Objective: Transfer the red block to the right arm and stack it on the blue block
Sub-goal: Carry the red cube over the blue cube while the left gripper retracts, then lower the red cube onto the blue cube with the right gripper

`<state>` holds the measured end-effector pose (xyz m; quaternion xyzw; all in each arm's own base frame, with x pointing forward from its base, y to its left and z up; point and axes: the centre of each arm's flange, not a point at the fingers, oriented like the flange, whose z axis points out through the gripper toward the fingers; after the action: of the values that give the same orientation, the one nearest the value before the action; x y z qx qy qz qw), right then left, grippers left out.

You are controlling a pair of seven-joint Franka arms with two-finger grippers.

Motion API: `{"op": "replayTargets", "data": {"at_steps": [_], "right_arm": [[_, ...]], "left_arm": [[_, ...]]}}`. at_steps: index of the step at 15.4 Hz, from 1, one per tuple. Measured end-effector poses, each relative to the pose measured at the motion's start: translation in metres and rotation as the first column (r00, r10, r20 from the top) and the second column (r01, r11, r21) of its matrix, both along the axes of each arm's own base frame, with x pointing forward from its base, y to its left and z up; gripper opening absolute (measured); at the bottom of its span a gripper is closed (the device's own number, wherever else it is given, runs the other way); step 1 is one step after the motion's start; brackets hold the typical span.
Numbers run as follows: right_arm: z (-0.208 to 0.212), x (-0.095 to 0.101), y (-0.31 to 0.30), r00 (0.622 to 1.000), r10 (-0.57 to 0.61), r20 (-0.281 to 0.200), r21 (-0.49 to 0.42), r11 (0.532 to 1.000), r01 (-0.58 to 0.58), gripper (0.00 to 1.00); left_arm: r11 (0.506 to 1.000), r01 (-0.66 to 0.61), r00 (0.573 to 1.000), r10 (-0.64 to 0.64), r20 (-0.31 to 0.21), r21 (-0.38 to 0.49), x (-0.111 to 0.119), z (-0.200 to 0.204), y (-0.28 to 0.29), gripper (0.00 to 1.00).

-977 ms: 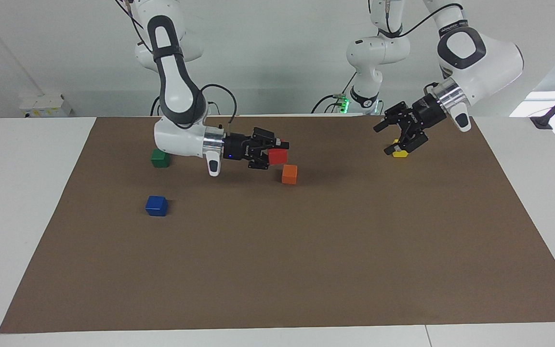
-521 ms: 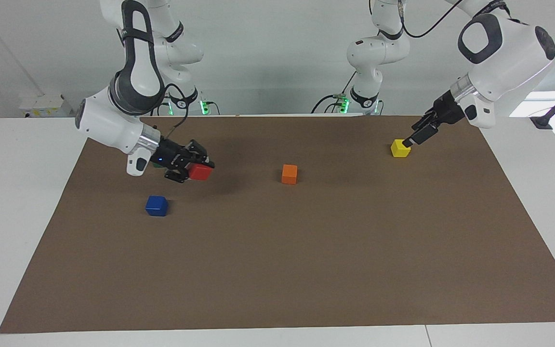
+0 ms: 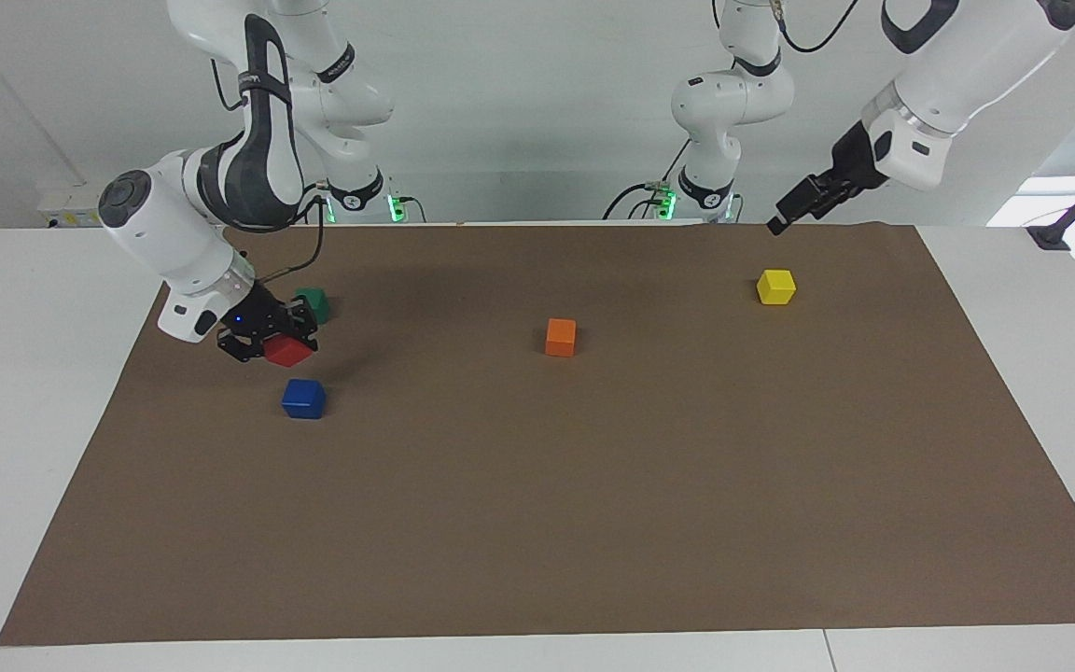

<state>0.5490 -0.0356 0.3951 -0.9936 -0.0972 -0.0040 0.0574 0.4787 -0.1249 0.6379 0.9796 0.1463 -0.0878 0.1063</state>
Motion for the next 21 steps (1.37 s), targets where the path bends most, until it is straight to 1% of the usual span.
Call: {"op": "replayTargets", "data": {"at_steps": [2,3,5,6,9,11,13,16,19,21], "right_arm": [[0.002,0.007,-0.001,0.997,-0.052,0.052,-0.039,0.998,0.054,0.59],[0.001,0.011,-0.001,0.994,-0.076,0.075,-0.056,0.995,0.080,0.59],[-0.004,0.019,-0.001,0.985,-0.114,0.126,-0.090,0.988,0.125,0.59],[-0.009,0.023,0.002,0.983,-0.123,0.138,-0.101,0.985,0.137,0.59],[-0.024,0.029,0.021,0.978,-0.147,0.150,-0.129,0.978,0.167,0.59],[-0.030,0.030,0.040,0.977,-0.149,0.152,-0.151,0.974,0.172,0.59],[-0.033,0.032,0.050,0.975,-0.146,0.169,-0.156,0.973,0.173,0.59],[-0.037,0.034,0.046,0.973,-0.152,0.172,-0.155,0.971,0.179,0.59],[-0.042,0.033,0.043,0.974,-0.157,0.164,-0.157,0.970,0.183,0.59],[-0.048,0.033,0.043,0.974,-0.164,0.154,-0.158,0.969,0.188,0.59]], "left_arm": [[0.998,0.061,0.998,-0.062,0.024,0.026,-0.019,0.013,-0.024,1.00],[0.994,0.098,0.994,-0.100,0.039,0.047,-0.023,0.016,-0.027,1.00],[0.973,0.207,0.975,-0.214,0.061,0.099,-0.022,0.013,-0.015,1.00],[0.961,0.249,0.964,-0.258,0.063,0.121,-0.019,0.009,-0.006,1.00],[0.934,0.286,0.950,-0.306,0.064,0.214,-0.011,0.002,0.020,1.00],[0.917,0.313,0.940,-0.337,0.059,0.248,-0.009,0.003,0.031,1.00],[0.920,0.310,0.941,-0.333,0.060,0.240,-0.001,0.002,0.053,1.00],[0.935,0.277,0.954,-0.294,0.049,0.219,0.012,-0.006,0.088,1.00],[0.937,0.278,0.956,-0.291,0.032,0.212,0.019,-0.015,0.092,1.00],[0.934,0.292,0.954,-0.300,0.008,0.204,0.026,-0.027,0.088,1.00]]}}
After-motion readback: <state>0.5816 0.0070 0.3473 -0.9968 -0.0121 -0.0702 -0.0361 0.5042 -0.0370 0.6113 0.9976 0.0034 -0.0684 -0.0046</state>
